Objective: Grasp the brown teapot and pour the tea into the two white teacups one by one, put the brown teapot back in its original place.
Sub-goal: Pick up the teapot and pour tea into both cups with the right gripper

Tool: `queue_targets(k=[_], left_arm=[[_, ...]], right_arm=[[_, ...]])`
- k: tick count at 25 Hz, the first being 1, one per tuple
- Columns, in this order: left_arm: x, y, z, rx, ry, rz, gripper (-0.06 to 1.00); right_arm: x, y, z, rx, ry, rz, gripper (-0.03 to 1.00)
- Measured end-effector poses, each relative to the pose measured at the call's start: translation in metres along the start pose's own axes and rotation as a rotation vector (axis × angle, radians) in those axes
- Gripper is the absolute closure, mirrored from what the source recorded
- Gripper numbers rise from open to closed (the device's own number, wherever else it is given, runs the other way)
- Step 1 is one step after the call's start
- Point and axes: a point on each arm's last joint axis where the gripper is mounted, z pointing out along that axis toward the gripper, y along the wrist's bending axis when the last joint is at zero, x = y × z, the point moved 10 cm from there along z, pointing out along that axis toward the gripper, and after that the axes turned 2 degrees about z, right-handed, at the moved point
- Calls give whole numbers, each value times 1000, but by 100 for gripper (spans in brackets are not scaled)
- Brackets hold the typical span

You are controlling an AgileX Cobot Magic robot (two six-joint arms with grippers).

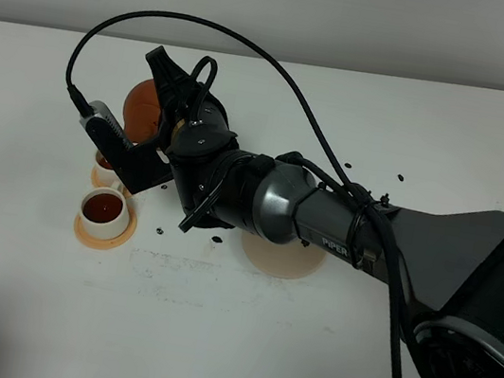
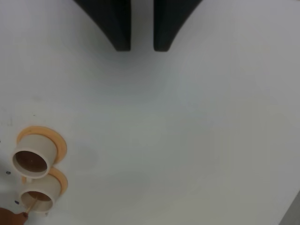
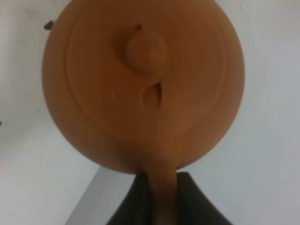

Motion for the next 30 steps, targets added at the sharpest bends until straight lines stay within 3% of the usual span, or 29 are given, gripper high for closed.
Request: queue_targets(k=[30], left_arm=[[0, 0, 0, 0, 0, -2, 83]], right_arm=[[-1, -11, 0, 56, -2, -87, 88]])
